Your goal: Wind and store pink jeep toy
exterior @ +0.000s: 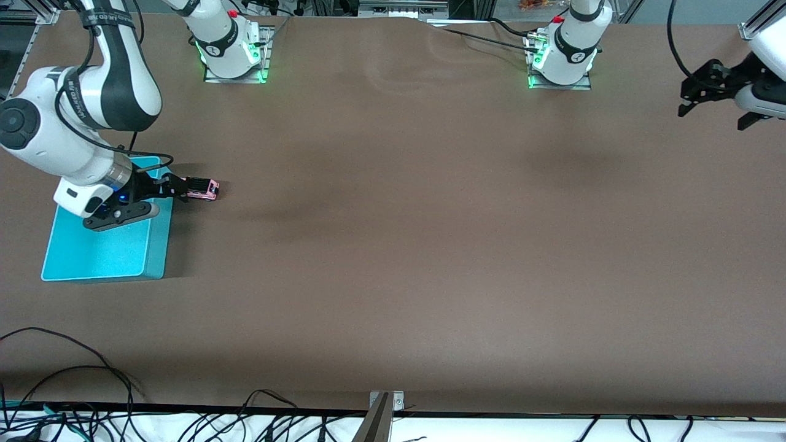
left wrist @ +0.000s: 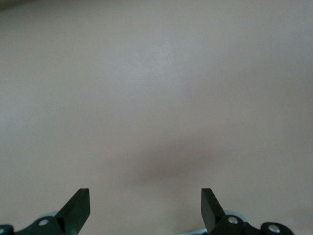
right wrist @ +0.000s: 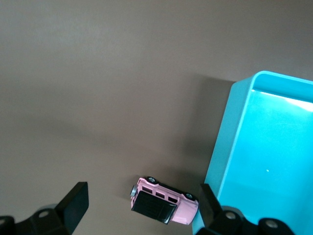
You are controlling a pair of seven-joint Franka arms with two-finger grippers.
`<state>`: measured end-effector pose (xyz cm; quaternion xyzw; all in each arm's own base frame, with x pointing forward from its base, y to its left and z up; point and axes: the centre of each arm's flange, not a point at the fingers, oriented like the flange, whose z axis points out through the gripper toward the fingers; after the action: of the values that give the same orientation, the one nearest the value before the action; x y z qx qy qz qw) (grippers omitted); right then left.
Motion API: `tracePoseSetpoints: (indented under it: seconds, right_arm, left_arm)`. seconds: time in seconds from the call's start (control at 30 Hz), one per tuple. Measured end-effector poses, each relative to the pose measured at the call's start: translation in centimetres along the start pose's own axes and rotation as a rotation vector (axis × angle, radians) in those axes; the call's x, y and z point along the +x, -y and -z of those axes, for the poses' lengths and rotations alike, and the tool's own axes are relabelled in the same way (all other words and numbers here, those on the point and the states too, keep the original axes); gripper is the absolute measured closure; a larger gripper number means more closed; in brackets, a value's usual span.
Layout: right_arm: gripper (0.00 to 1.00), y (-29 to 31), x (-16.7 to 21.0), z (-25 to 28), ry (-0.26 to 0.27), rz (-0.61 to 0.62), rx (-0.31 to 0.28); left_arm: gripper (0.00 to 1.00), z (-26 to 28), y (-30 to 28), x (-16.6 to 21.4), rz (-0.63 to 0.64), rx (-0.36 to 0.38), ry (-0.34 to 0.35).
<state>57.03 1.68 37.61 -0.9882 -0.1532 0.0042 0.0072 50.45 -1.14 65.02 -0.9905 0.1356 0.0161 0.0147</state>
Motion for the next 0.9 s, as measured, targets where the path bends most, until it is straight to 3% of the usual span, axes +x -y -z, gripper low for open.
tracePoseSetpoints:
  seconds: [0.2,0.43,0.9]
  right_arm:
    - [0.00,0.0,-1.5,-3.1,-0.030,0.081,-0.013]
    - [0.00,-0.6,-3.7,-6.2,0.003,0.231,-0.004]
    - [0.00,-1.9,-5.1,-10.6,0.026,0.501,0.107]
  left_arm:
    - [0.00,0.1,-0.6,0.1,-0.002,0.000,0.006]
    - [0.00,0.0,-0.2,0.0,0.004,-0.001,0.007]
    - [0.00,-0.1,0.3,-0.1,0.015,-0.005,0.017]
